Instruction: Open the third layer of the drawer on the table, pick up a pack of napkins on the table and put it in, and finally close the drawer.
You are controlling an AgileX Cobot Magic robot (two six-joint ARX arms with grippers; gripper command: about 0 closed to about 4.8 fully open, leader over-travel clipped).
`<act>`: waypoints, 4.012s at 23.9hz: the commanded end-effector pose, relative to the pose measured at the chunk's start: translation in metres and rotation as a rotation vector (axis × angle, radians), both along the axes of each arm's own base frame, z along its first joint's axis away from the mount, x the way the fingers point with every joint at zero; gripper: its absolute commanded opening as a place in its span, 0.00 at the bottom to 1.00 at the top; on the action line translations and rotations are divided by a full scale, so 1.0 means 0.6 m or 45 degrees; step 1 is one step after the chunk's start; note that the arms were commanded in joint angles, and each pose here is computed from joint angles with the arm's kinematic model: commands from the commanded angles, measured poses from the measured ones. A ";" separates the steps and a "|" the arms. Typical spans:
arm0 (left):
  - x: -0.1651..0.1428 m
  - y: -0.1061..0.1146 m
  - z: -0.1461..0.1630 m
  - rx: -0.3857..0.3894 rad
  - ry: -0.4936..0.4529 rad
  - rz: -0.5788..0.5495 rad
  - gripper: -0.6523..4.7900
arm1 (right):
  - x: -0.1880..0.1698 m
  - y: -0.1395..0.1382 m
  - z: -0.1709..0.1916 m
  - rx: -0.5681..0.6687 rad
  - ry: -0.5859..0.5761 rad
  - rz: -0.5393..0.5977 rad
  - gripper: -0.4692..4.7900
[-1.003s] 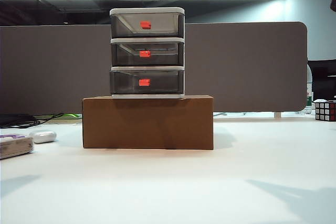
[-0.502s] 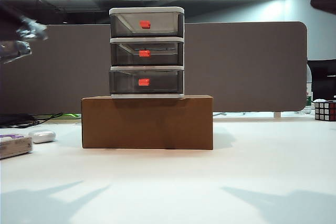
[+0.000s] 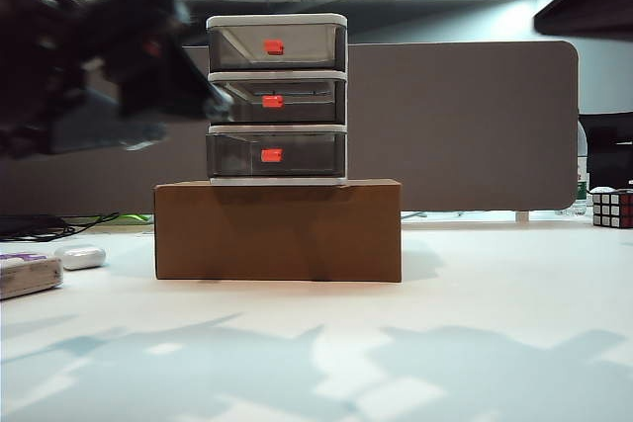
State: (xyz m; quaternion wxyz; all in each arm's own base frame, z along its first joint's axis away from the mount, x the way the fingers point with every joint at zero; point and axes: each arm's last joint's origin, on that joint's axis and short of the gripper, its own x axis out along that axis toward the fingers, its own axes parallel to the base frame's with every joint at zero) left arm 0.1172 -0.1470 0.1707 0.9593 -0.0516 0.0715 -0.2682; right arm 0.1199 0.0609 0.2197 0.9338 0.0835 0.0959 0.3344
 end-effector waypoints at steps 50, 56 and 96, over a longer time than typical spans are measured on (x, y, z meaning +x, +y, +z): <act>0.172 -0.154 -0.030 0.054 -0.118 0.565 0.44 | 0.208 0.101 -0.005 -0.237 0.084 0.353 0.08; 0.177 -0.150 -0.030 0.053 -0.117 0.575 0.44 | 0.207 0.101 -0.005 -0.238 0.087 0.353 0.08; 0.166 -0.146 -0.040 0.051 -0.089 0.567 0.11 | 0.207 0.101 -0.007 -0.240 0.099 0.354 0.08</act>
